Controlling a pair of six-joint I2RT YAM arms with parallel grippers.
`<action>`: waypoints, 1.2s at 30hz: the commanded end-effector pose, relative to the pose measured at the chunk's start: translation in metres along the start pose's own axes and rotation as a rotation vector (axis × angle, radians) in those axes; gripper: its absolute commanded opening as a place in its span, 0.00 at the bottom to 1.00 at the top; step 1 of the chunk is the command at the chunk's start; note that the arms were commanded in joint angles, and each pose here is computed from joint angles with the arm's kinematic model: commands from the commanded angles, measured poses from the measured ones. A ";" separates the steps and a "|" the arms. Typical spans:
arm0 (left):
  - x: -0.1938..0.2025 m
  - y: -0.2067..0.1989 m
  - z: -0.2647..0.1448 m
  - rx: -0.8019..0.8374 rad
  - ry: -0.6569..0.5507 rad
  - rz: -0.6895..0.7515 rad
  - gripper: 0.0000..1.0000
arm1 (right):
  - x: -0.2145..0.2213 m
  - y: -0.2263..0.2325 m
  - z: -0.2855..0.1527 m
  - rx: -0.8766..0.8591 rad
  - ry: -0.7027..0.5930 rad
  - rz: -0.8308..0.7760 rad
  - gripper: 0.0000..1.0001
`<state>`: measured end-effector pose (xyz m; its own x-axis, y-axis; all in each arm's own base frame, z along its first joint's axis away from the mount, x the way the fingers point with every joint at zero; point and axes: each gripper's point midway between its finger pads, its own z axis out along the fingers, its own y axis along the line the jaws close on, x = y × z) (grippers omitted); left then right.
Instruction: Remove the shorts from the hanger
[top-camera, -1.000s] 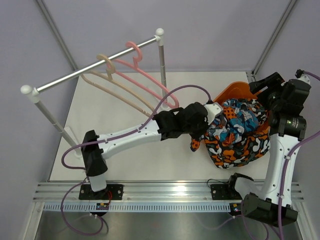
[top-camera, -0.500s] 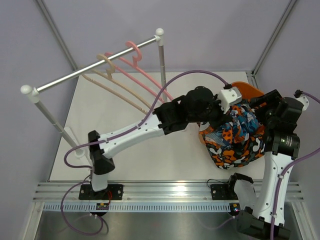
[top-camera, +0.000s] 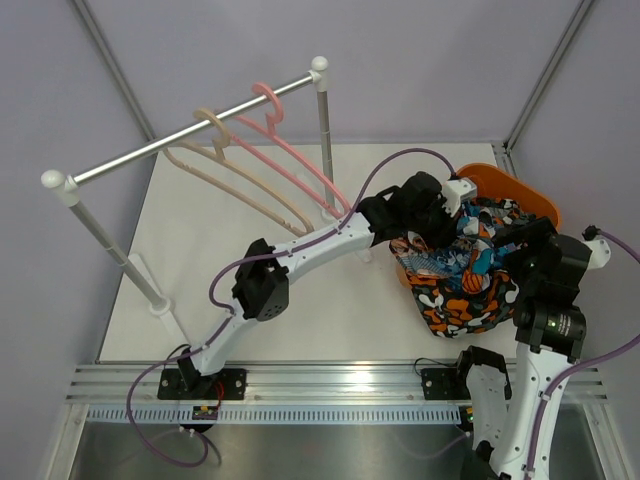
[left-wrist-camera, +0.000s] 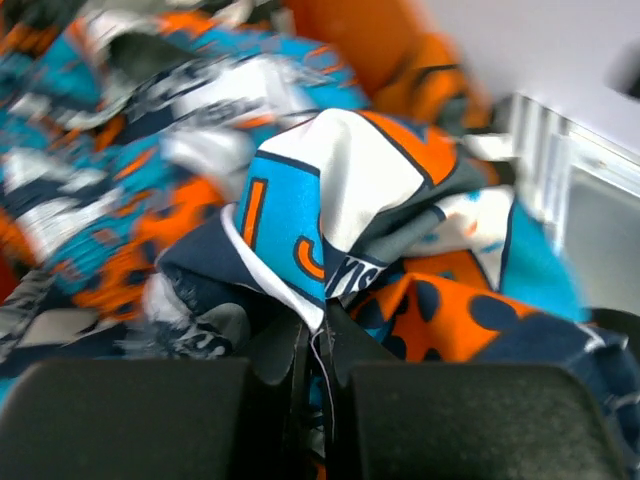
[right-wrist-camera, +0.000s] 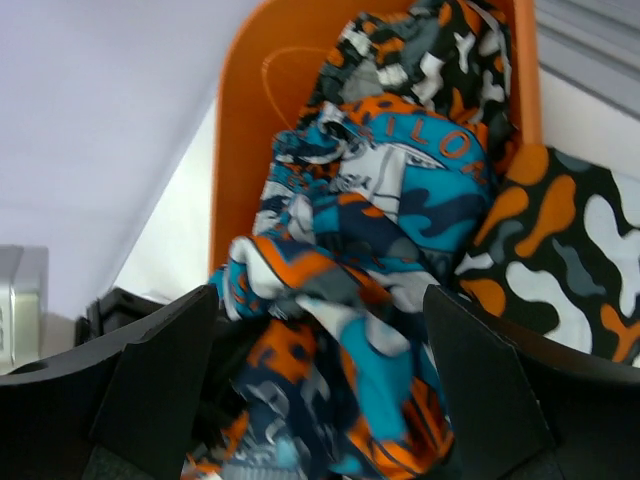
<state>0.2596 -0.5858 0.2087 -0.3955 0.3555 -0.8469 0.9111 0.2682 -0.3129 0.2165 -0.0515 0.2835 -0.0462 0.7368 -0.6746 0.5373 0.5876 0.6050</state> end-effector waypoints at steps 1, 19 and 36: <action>0.019 0.023 0.013 -0.009 0.046 -0.109 0.09 | 0.011 -0.022 0.003 0.083 -0.004 0.080 0.94; 0.072 0.079 0.041 -0.202 0.134 -0.240 0.60 | 0.076 -0.042 0.017 0.023 0.164 0.107 0.59; 0.128 0.119 0.032 -0.389 0.270 -0.292 0.66 | 0.083 -0.023 0.050 -0.037 0.255 0.061 0.10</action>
<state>0.3060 -0.5633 0.0889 -0.6509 0.3907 -0.6509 0.7210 0.5864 -0.3691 0.2283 -0.0208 0.1844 -0.2285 0.8418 -0.4890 0.5660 0.5236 0.6368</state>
